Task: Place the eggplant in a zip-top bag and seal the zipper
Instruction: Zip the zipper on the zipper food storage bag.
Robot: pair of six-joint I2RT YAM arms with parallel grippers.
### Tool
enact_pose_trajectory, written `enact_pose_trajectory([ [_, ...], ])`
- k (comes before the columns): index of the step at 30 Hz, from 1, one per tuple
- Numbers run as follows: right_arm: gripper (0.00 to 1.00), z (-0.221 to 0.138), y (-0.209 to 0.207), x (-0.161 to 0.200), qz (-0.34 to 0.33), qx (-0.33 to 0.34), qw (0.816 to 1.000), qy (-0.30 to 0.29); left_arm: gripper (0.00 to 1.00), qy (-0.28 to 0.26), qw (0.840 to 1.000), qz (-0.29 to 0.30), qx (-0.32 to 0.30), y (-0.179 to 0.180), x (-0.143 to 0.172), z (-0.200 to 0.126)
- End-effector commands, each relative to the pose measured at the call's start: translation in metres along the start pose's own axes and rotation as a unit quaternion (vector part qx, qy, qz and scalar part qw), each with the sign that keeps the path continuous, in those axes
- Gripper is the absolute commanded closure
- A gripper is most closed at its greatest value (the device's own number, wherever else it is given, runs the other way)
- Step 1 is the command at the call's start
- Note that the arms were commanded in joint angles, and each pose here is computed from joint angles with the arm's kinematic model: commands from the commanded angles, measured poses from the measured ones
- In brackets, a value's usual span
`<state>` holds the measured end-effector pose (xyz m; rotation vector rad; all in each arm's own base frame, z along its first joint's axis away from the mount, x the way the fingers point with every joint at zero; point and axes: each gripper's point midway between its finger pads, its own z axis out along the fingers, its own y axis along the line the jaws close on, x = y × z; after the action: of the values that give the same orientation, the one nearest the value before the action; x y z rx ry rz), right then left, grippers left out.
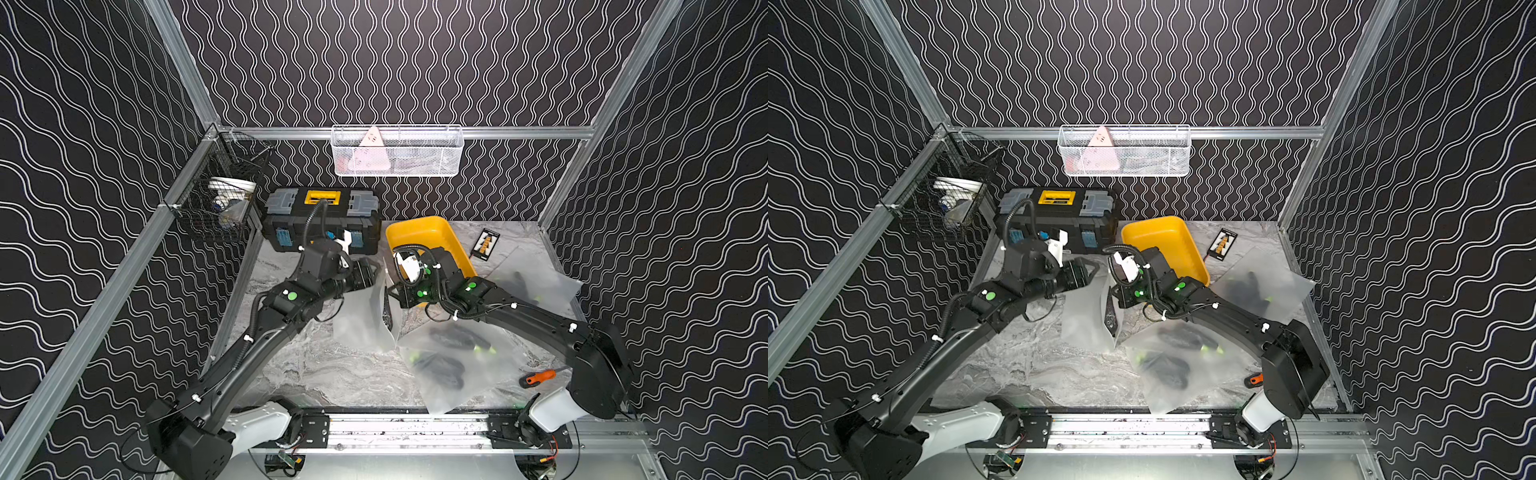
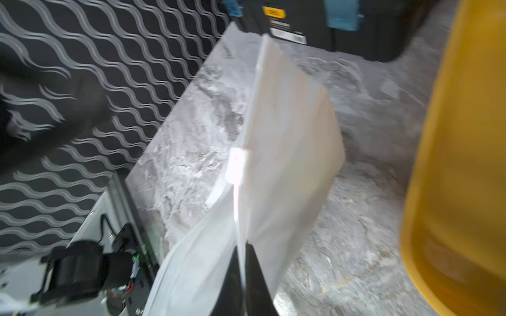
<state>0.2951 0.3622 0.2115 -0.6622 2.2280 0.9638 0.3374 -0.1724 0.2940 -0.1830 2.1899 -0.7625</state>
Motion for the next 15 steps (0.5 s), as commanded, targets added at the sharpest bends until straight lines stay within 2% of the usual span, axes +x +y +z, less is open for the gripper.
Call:
enact_pose_trajectory([
  [1,1.00,-0.004,0.022,0.001,-0.035,-0.056,0.998,0.013,0.36,0.027,0.999,0.005,-0.028,0.009,0.001,0.008],
  [6,1.00,-0.001,0.022,0.004,-0.024,-0.061,0.998,0.011,0.39,0.055,0.997,-0.005,-0.045,0.019,0.011,0.027],
  [15,1.00,0.010,0.023,0.012,-0.027,-0.061,0.997,0.030,0.38,0.064,0.997,-0.004,-0.048,0.021,0.012,0.037],
])
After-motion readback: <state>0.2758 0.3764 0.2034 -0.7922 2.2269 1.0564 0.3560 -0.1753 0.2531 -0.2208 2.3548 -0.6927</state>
